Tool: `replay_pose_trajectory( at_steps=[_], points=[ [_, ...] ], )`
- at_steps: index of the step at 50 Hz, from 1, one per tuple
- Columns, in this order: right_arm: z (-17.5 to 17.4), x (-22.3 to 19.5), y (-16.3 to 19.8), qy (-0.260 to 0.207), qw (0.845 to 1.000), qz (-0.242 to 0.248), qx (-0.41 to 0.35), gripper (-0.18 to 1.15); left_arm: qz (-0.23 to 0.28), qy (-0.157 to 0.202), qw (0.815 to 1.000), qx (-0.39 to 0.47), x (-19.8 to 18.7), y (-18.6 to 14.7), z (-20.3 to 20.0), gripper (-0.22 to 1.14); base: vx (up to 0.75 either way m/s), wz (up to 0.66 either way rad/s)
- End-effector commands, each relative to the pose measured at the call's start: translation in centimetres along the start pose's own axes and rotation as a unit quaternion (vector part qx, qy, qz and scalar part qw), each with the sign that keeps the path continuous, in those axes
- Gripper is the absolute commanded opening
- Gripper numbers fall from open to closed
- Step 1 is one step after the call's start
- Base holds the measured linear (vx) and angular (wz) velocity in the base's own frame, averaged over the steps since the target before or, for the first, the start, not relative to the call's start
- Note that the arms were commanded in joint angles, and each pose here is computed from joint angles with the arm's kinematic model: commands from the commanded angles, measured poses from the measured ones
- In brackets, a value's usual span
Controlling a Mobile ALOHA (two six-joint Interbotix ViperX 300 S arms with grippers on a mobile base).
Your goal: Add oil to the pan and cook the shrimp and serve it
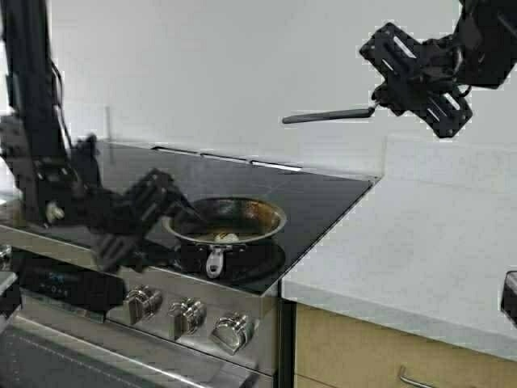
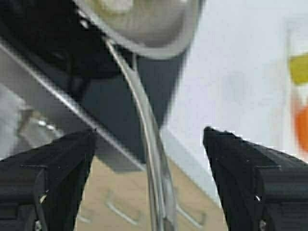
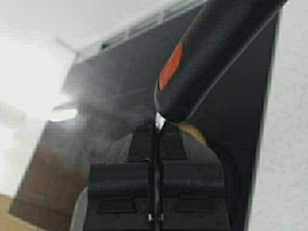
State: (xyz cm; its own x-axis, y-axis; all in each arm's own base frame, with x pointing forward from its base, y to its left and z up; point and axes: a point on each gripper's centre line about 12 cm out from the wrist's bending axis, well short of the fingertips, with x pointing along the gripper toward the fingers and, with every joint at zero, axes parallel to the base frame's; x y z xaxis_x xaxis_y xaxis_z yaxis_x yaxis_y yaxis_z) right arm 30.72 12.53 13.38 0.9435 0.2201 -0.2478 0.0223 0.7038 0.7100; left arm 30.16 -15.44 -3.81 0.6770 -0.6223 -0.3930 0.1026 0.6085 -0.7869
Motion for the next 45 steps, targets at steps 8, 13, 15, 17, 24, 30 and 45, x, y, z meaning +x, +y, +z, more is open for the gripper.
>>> replay_pose_trajectory(
  at_steps=[8, 13, 15, 17, 24, 30, 45],
  points=[
    [1.1, 0.0, 1.3, -0.020, 1.000, 0.023, 0.004, 0.08, -0.078, 0.027, 0.995, -0.048, 3.7, 0.1, -0.4, 0.98, 0.00, 0.00],
    [1.1, -0.1, 1.3, -0.020, 1.000, 0.023, 0.004, 0.08, -0.095, 0.033, 0.992, -0.073, 4.6, 0.6, -0.7, 0.98, 0.00, 0.00],
    [1.1, 0.0, 1.4, -0.021, 0.999, 0.024, 0.004, 0.08, -0.099, 0.035, 0.991, -0.081, 4.8, 0.7, -0.9, 0.98, 0.00, 0.00],
    [1.1, -0.1, 1.4, -0.021, 0.999, 0.024, 0.004, 0.08, -0.103, 0.035, 0.990, -0.090, 5.1, 1.0, -1.0, 0.98, 0.00, 0.00],
    [1.1, -0.1, 1.4, -0.021, 0.999, 0.024, 0.004, 0.08, -0.128, 0.049, 0.983, -0.122, 6.1, 1.3, -1.4, 0.98, 0.00, 0.00],
    [1.1, -0.1, 1.4, -0.021, 0.999, 0.025, 0.004, 0.08, -0.165, 0.054, 0.973, -0.153, 6.8, 1.2, -1.5, 0.98, 0.00, 0.00],
    [1.1, -0.1, 1.5, -0.021, 0.999, 0.025, 0.004, 0.08, -0.191, 0.057, 0.959, -0.204, 7.4, 1.2, -1.4, 0.98, 0.00, 0.00]
  ],
)
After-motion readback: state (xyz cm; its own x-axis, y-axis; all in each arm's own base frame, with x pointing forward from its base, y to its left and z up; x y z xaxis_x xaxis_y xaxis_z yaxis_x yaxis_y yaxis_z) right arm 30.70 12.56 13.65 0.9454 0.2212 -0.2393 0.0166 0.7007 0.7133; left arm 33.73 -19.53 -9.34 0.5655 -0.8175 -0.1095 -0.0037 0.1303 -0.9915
